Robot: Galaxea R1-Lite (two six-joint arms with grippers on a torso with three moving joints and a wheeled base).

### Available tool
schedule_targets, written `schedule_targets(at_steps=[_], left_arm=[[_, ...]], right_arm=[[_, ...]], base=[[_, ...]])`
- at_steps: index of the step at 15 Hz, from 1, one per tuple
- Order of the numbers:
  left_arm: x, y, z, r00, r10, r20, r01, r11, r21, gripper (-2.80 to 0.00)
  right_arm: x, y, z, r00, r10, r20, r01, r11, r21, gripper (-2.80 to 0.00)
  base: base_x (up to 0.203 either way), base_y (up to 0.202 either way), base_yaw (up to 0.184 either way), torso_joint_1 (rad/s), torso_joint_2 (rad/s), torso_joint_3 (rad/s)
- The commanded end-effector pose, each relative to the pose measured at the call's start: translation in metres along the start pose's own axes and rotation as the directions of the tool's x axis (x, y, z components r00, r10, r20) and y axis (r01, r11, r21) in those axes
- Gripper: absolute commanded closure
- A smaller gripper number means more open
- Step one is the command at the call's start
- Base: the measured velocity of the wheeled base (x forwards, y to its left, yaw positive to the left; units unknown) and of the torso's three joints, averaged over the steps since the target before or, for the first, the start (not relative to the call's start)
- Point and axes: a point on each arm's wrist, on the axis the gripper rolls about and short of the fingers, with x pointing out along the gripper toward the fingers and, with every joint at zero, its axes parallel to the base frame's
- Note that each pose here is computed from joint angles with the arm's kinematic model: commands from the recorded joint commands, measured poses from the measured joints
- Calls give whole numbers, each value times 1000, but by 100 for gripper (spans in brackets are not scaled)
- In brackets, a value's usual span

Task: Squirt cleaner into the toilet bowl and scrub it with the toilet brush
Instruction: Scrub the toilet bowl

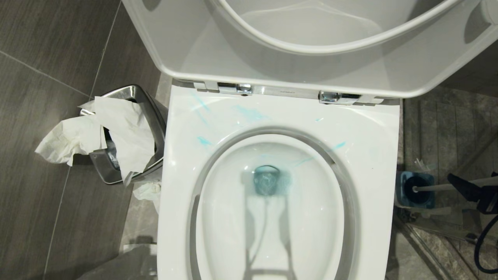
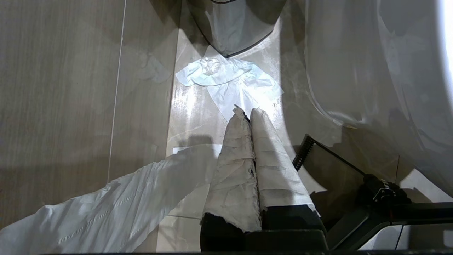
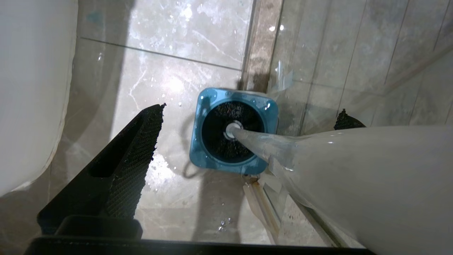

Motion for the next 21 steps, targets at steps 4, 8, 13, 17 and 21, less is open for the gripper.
schedule_targets(at_steps=[4,8,13,17,21], left_arm=[[0,0,0,1000,0,-2,0,1000,0,0],[0,0,0,1000,0,-2,0,1000,0,0],[0,0,0,1000,0,-2,0,1000,0,0],[0,0,0,1000,0,-2,0,1000,0,0],[0,0,0,1000,0,-2,0,1000,0,0]], right_arm=[[-1,0,0,1000,2,5,-2,1000,-3,-280],[0,0,0,1000,2,4,-2,1000,-3,-280],[2,-1,0,1000,1,11,-1,1000,-6,-280],[4,-2,1,1000,1,14,-1,1000,-7,-280],[5,-2,2,999,-2,39,3,1000,-12,-280]], base=[[0,0,0,0,0,0],[0,0,0,0,0,0],[0,0,0,0,0,0],[0,0,0,0,0,0],[0,0,0,0,0,0]])
